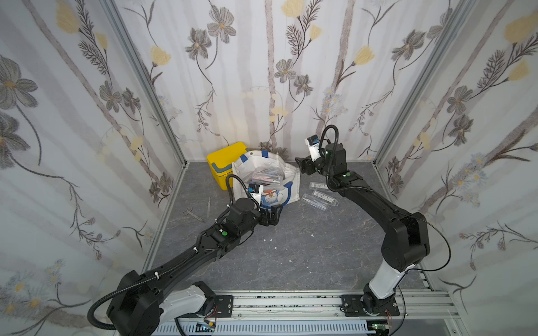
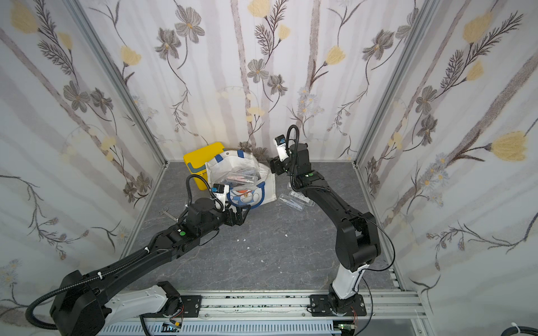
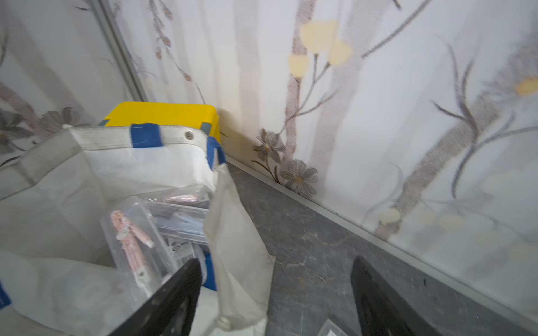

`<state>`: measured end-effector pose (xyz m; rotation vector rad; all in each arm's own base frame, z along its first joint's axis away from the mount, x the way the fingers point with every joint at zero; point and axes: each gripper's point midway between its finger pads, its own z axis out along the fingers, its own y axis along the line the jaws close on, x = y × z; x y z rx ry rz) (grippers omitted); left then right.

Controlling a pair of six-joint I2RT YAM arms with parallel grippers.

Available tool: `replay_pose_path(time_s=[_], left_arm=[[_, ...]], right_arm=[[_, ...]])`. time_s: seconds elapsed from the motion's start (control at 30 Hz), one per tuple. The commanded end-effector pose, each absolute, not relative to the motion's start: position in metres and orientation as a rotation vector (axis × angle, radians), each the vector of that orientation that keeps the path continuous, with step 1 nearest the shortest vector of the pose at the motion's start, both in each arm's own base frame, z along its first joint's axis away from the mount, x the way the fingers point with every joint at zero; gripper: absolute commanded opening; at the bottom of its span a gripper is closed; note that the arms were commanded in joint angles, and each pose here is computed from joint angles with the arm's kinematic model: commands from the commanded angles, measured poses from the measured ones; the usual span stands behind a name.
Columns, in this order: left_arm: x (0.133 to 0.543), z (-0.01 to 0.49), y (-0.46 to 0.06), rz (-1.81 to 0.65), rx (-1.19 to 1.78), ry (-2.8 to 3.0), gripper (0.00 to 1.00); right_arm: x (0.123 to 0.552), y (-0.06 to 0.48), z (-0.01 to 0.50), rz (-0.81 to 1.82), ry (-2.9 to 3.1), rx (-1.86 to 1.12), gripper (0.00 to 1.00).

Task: Put the compass set into the canvas bag
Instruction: Place the compass set in the canvas bag, then move the compass set to the center of the board.

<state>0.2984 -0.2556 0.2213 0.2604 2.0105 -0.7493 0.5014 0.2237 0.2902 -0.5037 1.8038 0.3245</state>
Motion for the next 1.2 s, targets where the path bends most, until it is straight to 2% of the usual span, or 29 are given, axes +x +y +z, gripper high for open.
replay_pose_path(time_s=[0.0, 0.2, 0.43, 0.73, 1.17], left_arm=[[0.301, 0.223, -0.272, -0.749, 0.304, 1.994, 1.00], [0.297, 0.205, -0.307, -0.775, 0.418, 2.024, 1.00], [0.299, 0.182, -0.340, -0.822, 0.482, 2.066, 1.00], [0.307, 0.144, -0.368, -0.805, 0.545, 2.167, 1.00], [0.308, 0.129, -0.363, -0.750, 0.555, 2.202, 1.00]], right_arm=[[0.506, 0.187, 0.285, 0.326, 1.812, -0.298, 0.80], [0.498, 0.135, 0.212, 0.274, 1.984, -0.148, 0.80], [0.506, 0.102, 0.154, 0.246, 2.161, -0.033, 0.80], [0.537, 0.099, 0.110, 0.247, 2.273, 0.011, 0.83], [0.582, 0.107, 0.067, 0.291, 2.366, 0.072, 0.83]])
